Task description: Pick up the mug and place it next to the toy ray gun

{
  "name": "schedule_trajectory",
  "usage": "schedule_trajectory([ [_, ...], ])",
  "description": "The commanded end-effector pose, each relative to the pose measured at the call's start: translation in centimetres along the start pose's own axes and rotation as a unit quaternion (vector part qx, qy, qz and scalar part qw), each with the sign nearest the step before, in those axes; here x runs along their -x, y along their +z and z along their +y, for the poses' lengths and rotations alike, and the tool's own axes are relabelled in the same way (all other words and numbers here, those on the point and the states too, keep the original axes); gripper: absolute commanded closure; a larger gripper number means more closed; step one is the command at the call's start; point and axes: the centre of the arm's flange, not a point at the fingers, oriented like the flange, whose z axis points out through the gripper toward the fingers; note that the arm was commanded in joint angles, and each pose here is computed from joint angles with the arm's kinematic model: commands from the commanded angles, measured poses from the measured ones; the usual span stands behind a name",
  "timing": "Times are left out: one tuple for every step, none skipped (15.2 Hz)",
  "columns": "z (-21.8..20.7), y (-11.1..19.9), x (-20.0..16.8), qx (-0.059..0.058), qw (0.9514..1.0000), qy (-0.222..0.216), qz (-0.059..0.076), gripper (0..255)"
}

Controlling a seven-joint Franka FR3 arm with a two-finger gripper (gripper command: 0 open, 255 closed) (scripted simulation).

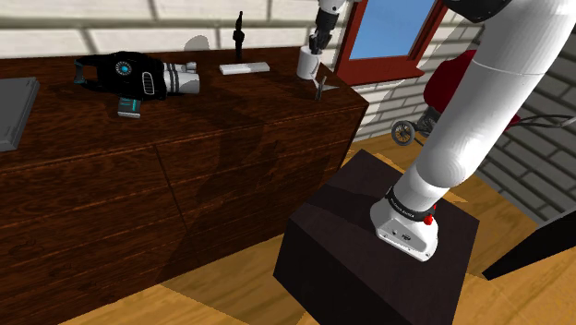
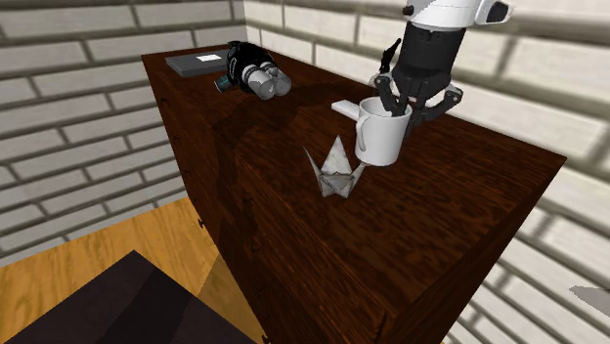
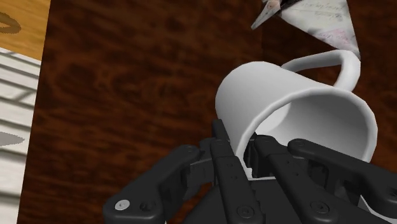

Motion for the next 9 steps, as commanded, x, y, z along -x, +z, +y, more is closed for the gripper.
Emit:
schedule_trajectory([
  [-0.1, -1.1, -0.1, 0.000, 1.0000, 0.000, 0.000, 255],
  [-0.1, -1.6, -0.1, 0.000, 1.0000, 0.000, 0.000, 255],
  [-0.1, -2.1, -0.2, 0.000, 1.0000, 0.000, 0.000, 255],
  [-0.2, -2.7, -0.2, 0.000, 1.0000, 0.000, 0.000, 255],
  [-0.2, -3.2, -0.3, 0.000, 1.0000, 0.000, 0.000, 255],
  [-0.2, -3.7, -0.3, 0.000, 1.0000, 0.000, 0.000, 255],
  [-0.3, -4.2, -0.4, 0.000, 1.0000, 0.000, 0.000, 255],
  [-0.3, -4.8, -0.4, 0.000, 1.0000, 0.000, 0.000, 255],
  [-0.3, -5.3, -0.4, 0.000, 1.0000, 0.000, 0.000, 255],
])
